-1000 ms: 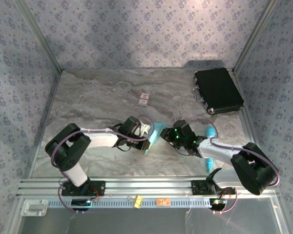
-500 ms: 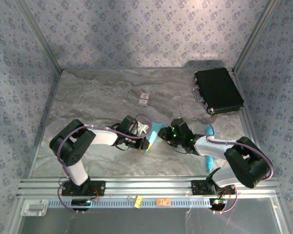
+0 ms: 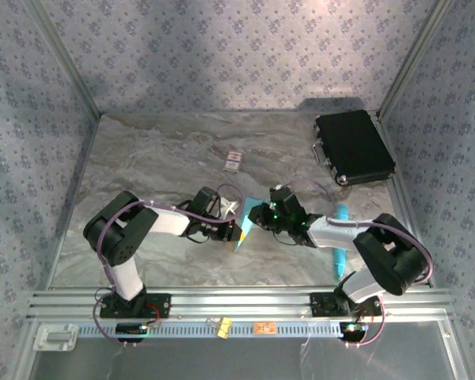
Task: Fold a paper plane with a square sheet of paper (pick it up from the middle)
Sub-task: Fold the wing for the fifth time at the center of the table.
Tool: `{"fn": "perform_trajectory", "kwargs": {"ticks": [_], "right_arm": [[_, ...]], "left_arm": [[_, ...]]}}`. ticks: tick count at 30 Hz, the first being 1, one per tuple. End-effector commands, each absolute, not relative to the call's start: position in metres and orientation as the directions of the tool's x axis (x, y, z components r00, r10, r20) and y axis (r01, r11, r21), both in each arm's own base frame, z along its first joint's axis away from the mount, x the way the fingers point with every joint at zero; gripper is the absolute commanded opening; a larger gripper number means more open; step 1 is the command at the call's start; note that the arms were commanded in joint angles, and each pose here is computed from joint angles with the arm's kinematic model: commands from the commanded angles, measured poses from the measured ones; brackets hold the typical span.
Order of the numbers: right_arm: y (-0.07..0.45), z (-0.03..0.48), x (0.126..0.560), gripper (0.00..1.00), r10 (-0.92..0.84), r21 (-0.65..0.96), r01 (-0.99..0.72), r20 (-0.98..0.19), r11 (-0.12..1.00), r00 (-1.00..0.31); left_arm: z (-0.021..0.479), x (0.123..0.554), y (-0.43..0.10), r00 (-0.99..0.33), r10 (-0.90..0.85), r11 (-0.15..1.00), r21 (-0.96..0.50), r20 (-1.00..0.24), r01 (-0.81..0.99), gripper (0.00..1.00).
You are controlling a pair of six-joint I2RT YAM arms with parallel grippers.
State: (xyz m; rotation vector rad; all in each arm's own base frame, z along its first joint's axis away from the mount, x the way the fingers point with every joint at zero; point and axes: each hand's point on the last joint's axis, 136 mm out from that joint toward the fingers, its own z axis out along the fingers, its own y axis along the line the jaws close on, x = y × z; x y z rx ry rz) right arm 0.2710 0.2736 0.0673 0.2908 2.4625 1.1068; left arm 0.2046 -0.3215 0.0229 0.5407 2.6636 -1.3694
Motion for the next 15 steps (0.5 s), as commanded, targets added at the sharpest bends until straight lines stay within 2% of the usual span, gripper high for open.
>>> {"fn": "perform_trajectory", "kwargs": {"ticks": [1,15], "right_arm": [[0.284,0.072,0.277,0.13,0.315,0.758,-0.043,-0.322,0.651,-0.893],[0.288,0.062,0.280,0.12,0.299,0.766,-0.044,-0.303,0.641,-0.905]], "left_arm": [[0.007,0.196,-0.315,-0.944,0.269,0.549,-0.775,-0.190,0.312,0.00],[0.001,0.196,-0.316,-0.953,0.275,0.539,-0.800,-0.128,0.263,0.00]]}}
